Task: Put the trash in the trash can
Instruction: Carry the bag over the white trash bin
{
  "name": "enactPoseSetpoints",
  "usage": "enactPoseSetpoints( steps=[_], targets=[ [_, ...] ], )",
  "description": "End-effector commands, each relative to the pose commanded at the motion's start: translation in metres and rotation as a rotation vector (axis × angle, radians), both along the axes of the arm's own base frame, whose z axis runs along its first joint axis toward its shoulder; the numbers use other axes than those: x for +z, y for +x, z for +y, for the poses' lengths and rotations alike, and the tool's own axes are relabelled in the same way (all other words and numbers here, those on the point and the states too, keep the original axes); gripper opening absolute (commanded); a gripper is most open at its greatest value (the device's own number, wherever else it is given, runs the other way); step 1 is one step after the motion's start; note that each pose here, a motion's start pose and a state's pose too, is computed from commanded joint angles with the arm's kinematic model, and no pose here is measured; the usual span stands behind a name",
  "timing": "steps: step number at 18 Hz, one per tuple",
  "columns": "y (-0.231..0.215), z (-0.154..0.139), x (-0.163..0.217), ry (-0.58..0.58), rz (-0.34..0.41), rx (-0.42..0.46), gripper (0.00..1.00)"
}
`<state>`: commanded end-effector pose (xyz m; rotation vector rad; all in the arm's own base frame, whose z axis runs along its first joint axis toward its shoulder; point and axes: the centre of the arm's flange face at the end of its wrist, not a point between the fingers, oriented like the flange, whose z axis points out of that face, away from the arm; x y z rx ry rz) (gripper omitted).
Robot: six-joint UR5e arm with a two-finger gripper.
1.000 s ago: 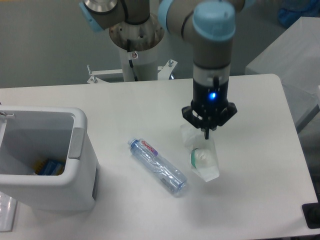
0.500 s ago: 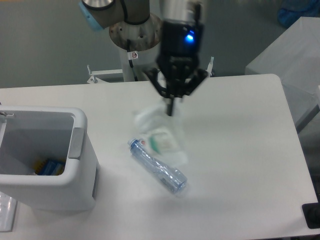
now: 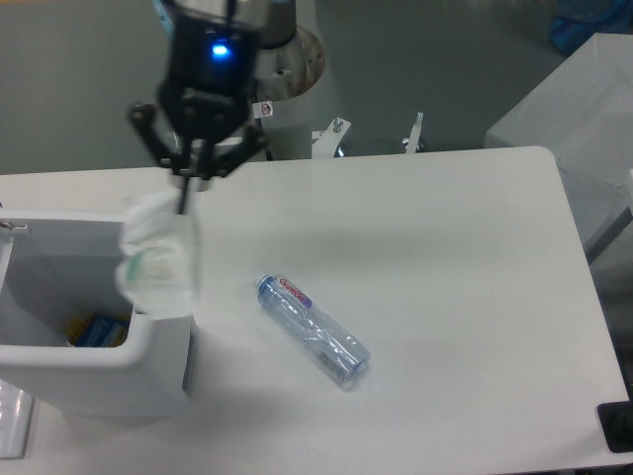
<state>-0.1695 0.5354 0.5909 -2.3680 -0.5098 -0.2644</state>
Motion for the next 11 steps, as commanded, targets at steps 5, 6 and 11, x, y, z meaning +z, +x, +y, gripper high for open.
enactPoseSetpoints(
  steps=[5,6,11],
  targets=[
    [0.031,0.021,-0.027,-0.02,0.107,-0.217,0.04],
    [0.033,0.025,-0.032,-0.026,0.114,-0.241,0.04],
    [0.04,0.04,-0.055,-0.052,0.126,-0.305,0.07]
  ],
)
